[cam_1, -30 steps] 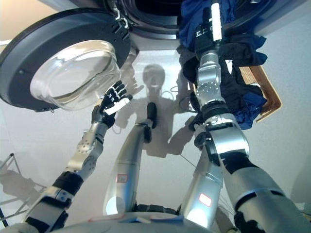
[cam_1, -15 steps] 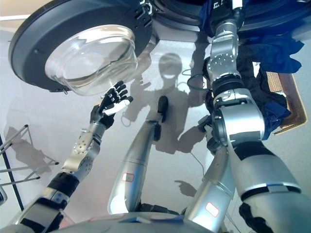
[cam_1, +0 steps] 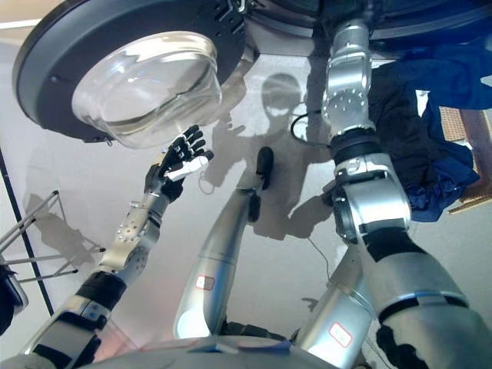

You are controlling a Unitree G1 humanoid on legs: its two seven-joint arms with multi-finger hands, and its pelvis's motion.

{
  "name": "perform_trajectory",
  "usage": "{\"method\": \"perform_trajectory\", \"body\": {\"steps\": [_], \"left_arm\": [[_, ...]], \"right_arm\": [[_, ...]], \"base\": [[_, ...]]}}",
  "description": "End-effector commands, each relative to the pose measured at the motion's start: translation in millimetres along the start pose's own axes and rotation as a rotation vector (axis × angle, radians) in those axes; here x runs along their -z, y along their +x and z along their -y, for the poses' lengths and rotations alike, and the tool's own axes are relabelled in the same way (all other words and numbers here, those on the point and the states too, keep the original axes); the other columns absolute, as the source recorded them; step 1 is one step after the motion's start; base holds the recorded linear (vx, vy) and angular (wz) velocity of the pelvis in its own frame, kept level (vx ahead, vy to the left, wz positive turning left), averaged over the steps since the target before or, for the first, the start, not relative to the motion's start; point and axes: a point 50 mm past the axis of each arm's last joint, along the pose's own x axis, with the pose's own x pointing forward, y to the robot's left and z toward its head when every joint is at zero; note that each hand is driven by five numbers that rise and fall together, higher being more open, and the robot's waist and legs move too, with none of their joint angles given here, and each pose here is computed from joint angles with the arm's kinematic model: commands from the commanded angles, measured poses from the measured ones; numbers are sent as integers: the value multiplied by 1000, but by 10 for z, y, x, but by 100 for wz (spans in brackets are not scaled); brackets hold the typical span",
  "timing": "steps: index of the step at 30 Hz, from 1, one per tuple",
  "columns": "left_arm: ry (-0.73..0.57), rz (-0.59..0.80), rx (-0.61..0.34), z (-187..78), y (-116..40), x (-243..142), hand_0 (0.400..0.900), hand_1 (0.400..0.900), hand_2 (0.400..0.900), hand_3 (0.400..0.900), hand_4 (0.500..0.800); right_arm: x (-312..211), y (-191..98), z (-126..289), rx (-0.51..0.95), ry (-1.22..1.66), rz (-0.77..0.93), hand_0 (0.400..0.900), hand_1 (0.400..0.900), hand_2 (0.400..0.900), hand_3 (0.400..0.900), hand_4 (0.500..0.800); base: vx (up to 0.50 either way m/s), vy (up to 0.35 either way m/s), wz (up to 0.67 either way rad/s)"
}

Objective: Put the clothes in the basket into the washing machine.

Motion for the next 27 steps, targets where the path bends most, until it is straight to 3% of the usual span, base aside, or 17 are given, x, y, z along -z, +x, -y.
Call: {"method": "perform_trajectory", "body": {"steps": [1,5,14,18,21,27], "left_arm": [[-27,-26,-60,-77,-226,159,900,900,900,900,800],[-1,-13,-67,-80,-184,116,900,900,900,900,800],[32,5,-120,-58,-143,77,900,900,900,900,800],[32,-11,-163,-82,-148,125,900,900,900,900,800],[7,-45,-193,-101,-195,229,900,900,900,900,800],[-82,-267,-292,-145,-473,774,900,900,900,900,800]], "right_arm": [[200,-167,239,57,-233,-70,900,900,900,900,800],[239,-93,363,278,-255,-105,900,900,900,900,800],[571,-171,65,236,-90,-93,900,900,900,900,800],[713,-405,75,153,-120,-119,900,900,900,900,800],[796,-680,315,154,-126,-164,900,900,900,900,800],[949,-1639,1108,319,-136,-324,900,900,900,900,800]], "base": [[-26,45,-25],[-37,17,-12],[-22,20,-10],[0,11,-23],[30,-18,-17],[107,-4,-26]]}}
